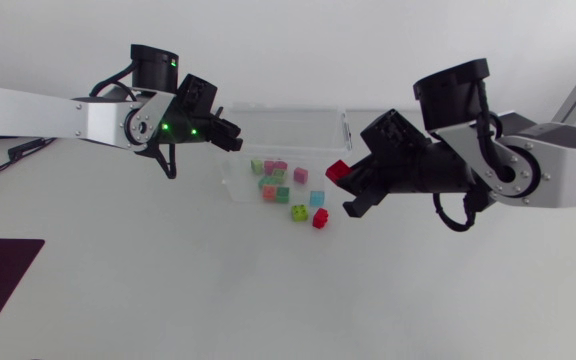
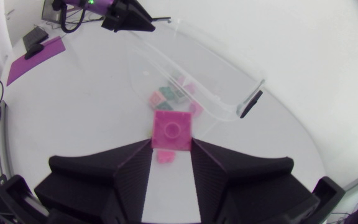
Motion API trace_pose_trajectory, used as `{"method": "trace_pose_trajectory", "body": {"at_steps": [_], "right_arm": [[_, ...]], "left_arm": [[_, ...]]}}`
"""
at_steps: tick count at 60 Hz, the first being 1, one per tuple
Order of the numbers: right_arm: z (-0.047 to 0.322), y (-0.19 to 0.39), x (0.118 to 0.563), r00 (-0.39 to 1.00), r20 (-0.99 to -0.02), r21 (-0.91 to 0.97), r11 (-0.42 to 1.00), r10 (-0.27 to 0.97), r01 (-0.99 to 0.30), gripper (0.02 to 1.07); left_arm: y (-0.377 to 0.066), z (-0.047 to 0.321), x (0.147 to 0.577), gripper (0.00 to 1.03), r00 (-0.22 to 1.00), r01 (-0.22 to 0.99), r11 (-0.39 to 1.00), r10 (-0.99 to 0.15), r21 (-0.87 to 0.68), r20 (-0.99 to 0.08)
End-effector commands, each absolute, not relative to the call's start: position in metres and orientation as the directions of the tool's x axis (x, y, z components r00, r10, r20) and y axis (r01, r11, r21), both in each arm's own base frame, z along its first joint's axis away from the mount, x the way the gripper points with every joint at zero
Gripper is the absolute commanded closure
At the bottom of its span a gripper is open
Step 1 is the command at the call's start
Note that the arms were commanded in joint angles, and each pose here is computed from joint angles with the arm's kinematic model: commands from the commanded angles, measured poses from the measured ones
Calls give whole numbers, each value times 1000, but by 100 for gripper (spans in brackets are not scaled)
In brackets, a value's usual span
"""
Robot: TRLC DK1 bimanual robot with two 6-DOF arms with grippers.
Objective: Pick up the duplo bricks and place them in the container
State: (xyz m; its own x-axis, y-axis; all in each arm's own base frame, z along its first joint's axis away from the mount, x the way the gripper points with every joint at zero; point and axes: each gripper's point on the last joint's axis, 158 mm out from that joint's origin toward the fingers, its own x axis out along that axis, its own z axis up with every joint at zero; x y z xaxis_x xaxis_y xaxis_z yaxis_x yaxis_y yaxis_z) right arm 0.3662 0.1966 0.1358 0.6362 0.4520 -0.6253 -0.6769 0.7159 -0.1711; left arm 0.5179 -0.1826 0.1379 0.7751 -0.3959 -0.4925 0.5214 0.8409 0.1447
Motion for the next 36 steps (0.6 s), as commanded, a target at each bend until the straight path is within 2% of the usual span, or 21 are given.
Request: {"method": "trace_pose_trajectory", "body": {"at_steps": [1,10,16,21,36], "right_arm": [[154,201,370,653,-600,-173,722,462,-670,94],[173,204,381,675,-570,-184,728,469,-661,94],[181,208,391,682,-560,-184,732,471,-656,94],[185,212,401,688,-551,-184,735,473,-653,94],[184,227,442,700,-539,-180,747,470,-640,94]], "left_arm": [[-180,143,521,36,784,509,849,-390,140,-482],[-183,140,501,16,772,528,836,-400,147,-494],[-182,141,488,7,768,537,829,-404,158,-497],[-173,145,473,4,776,537,824,-399,179,-489],[-139,163,437,4,827,489,845,-370,217,-423]]}}
